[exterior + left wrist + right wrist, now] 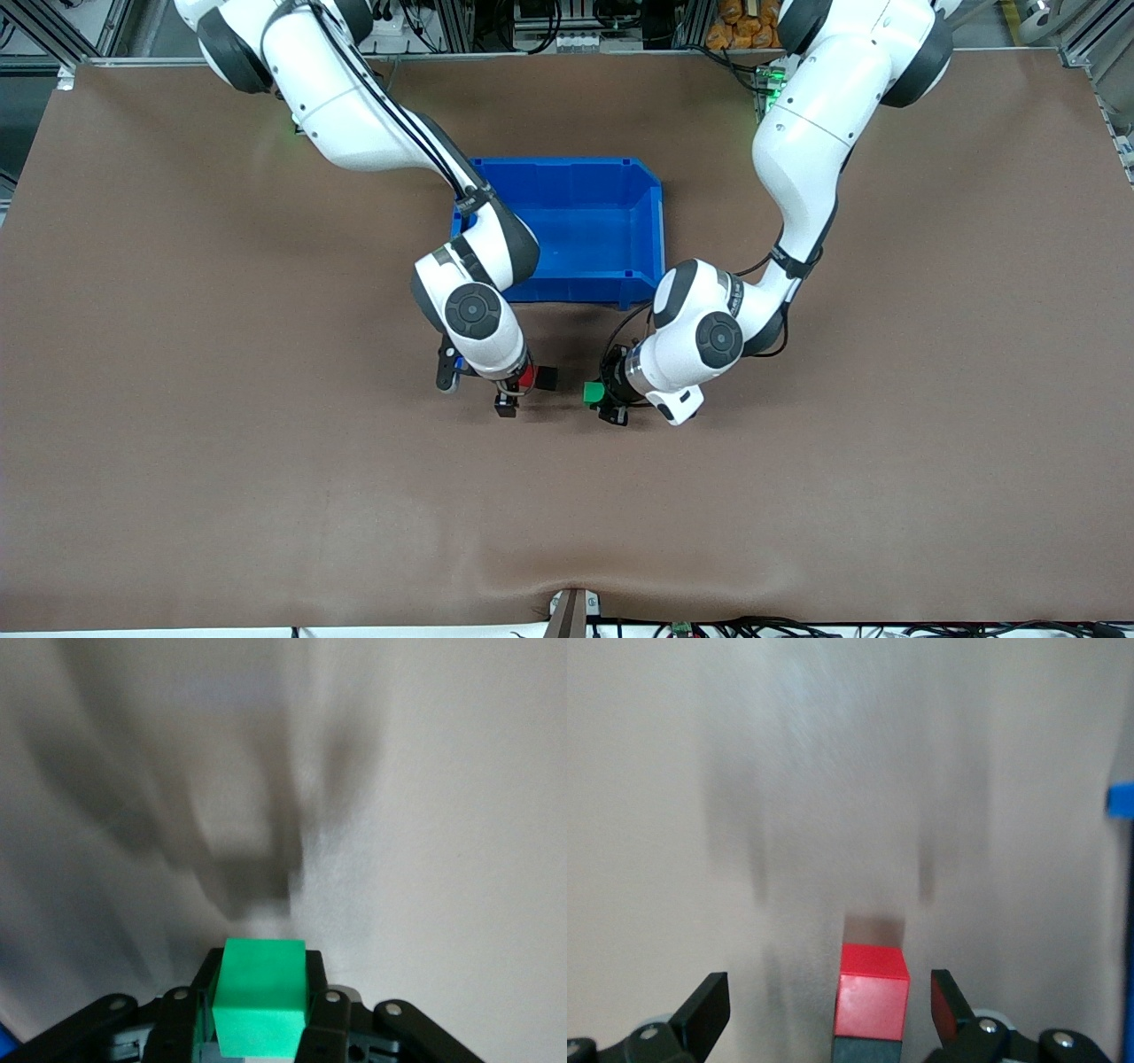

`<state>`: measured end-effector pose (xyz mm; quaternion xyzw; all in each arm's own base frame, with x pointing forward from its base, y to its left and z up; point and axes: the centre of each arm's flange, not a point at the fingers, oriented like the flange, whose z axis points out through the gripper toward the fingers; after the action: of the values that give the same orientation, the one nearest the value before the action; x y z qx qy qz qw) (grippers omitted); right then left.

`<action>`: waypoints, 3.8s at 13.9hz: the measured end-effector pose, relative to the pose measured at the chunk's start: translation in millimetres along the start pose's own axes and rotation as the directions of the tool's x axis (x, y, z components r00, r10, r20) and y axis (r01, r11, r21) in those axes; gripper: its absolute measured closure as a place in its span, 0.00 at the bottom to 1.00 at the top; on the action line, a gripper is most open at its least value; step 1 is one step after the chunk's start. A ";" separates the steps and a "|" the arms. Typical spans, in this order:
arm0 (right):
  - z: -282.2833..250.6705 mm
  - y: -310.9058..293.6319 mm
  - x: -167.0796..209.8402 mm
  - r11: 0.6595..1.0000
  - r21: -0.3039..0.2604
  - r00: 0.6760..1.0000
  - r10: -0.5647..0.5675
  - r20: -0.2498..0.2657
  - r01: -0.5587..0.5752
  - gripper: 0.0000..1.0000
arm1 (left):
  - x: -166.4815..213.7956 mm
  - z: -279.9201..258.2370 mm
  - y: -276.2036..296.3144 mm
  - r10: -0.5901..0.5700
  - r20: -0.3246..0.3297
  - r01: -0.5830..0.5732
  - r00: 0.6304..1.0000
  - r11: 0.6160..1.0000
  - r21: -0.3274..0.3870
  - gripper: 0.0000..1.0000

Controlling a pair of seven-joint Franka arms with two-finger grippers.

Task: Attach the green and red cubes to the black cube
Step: 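Press the red cube against the black cube with the right gripper, then open and withdraw the right gripper while the left gripper presses the green cube, then open the left gripper and lift it away from the cubes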

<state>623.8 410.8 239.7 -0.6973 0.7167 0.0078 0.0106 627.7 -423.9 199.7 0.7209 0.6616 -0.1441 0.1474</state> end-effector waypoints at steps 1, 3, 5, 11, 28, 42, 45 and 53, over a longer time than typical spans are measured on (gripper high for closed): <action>-18.9 -6.0 9.6 1.000 -0.003 1.000 -0.025 -0.004 0.025 0.00 | -4.1 4.0 -3.1 0.003 0.000 -0.003 1.000 1.000 0.001 0.60; -52.6 -16.7 29.0 0.997 -0.002 0.997 -0.077 -0.003 0.077 0.00 | -11.7 11.3 -9.6 0.010 -0.001 -0.010 1.000 1.000 0.009 0.60; -70.8 -22.2 47.5 0.990 -0.021 0.990 -0.141 -0.010 0.140 0.00 | -14.2 17.0 -13.4 0.015 -0.003 -0.015 1.000 1.000 0.014 0.60; -95.7 -27.0 140.4 0.895 -0.086 0.898 -0.439 0.002 0.438 0.00 | -15.5 33.0 -19.8 0.020 -0.006 -0.020 1.000 1.000 0.011 0.60; -225.1 -1.4 360.5 0.271 -0.050 0.275 -0.952 0.134 0.961 0.00 | -20.3 44.3 -24.2 -0.032 0.000 0.032 0.999 0.999 -0.020 0.60; -337.5 40.5 422.4 -0.028 0.009 -0.029 -0.996 0.090 1.000 0.00 | -32.7 48.4 -30.4 -0.013 0.005 0.013 1.000 0.999 -0.029 0.44; -354.3 45.7 420.2 -0.033 0.011 -0.034 -0.993 0.109 0.999 0.00 | -42.8 25.2 -22.0 0.024 -0.005 -0.024 1.000 0.998 -0.051 0.16; -396.9 72.7 415.6 -0.032 0.010 -0.032 -0.996 0.083 0.999 0.00 | -47.6 -189.5 11.7 0.223 -0.245 -0.247 0.944 0.966 -0.074 0.00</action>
<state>537.9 -12.9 625.4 -0.9991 -0.0028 0.0395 0.0178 637.9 -391.8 392.5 0.7980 0.5903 -0.0045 0.1215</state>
